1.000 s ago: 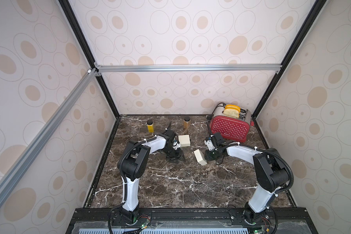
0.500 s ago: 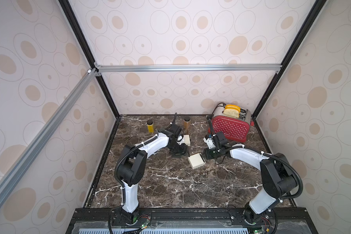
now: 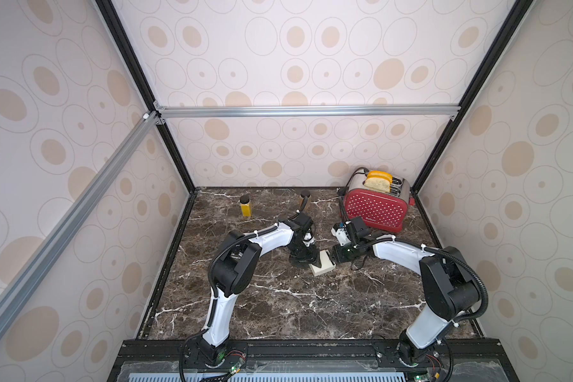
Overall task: Place the earrings into the drawer-style jewelry box
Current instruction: Open the drawer in the jewelry box.
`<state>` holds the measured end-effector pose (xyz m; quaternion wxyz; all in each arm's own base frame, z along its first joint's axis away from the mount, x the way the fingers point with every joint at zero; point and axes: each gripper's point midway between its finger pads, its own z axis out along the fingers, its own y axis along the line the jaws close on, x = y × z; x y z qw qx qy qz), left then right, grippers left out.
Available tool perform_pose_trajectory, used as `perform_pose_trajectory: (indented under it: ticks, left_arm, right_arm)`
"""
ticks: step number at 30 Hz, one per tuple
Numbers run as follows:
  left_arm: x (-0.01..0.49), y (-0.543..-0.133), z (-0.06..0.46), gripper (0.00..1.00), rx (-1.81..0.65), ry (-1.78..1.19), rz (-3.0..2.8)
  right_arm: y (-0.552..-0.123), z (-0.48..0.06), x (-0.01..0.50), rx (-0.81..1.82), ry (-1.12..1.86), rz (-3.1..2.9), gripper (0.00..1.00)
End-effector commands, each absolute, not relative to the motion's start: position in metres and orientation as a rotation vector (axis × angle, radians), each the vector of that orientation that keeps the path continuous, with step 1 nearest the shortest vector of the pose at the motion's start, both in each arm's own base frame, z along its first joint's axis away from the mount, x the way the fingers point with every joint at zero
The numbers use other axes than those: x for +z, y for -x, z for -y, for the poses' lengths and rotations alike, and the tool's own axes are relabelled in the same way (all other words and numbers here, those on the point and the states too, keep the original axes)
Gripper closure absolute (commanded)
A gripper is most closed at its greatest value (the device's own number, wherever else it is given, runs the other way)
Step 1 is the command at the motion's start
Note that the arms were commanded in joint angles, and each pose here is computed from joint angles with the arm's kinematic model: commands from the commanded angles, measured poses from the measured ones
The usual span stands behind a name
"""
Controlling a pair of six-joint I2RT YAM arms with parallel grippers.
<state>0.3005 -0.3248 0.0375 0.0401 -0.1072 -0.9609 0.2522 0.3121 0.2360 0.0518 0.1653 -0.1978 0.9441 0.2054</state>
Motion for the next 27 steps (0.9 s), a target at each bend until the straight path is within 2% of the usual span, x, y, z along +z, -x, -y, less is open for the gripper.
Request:
perform_pose_trajectory:
  ticks: [1,19,27]
  left_arm:
    - [0.039,-0.305,0.317,0.35,0.689,0.318,2.975]
    - [0.002,-0.291,0.268,0.41,0.610,0.199,2.932]
    - [-0.007,-0.290,0.255,0.41,0.611,0.160,2.927]
  right_arm:
    - [-0.309,-0.238,0.048,0.583,0.600,-2.704,0.67]
    - [-0.307,-0.191,0.033,0.217,0.579,-2.788,0.71]
    - [-0.312,-0.181,0.038,0.149,0.541,-2.783,0.73]
